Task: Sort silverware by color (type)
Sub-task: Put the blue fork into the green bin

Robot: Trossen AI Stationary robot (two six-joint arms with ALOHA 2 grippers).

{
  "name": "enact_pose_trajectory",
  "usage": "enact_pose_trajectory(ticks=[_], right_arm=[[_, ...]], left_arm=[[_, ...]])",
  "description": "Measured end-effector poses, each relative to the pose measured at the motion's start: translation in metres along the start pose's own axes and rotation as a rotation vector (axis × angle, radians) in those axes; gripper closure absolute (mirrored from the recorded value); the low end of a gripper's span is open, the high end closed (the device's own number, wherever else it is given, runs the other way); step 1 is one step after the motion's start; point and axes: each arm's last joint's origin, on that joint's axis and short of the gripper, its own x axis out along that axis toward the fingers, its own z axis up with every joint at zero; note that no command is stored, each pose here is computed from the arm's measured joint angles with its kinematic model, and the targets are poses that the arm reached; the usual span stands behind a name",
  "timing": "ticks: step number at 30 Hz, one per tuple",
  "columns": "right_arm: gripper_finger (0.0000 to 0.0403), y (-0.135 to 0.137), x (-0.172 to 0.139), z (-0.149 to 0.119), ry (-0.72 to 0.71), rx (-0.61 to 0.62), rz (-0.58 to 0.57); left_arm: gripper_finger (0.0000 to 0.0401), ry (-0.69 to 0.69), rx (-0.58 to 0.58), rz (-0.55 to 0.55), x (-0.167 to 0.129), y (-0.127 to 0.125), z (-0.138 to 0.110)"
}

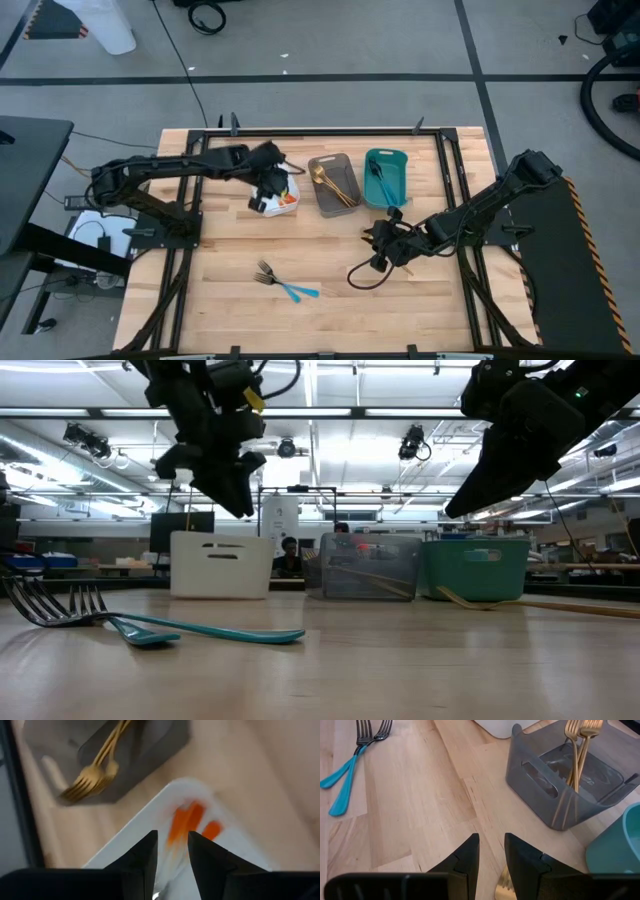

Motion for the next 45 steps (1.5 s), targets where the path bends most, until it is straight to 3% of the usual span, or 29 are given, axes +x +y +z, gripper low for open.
enact_pose_trajectory(ticks=[8,16,27,33,45], right_arm=[[0.0300,0.000,0.000,0.001,-0.008,0.005,0.002],[0.0300,0.001,0.000,0.001,-0.009,0.005,0.002],[0.0300,0.000,0.000,0.002,-0.018,0.006,-0.005],[0.0300,0.001,0.000,0.003,-0.033,-0.003,-0.006],[0.0300,0.001,0.000,0.003,-0.040,-0.008,-0.007]], left_arm=[[0.0284,-0.073,0.059,-0.061,0.000,-0.035,0.032],[0.0284,-0.107,-0.029,-0.133,-0.003,-0.068,0.052],[0.0284,-0.070,-0.066,-0.082,-0.002,-0.106,0.070],[0.0284,-0.058,-0.140,-0.116,0.002,-0.124,0.076],[0.0284,-0.060,-0.160,-0.186,0.025,-0.169,0.092]])
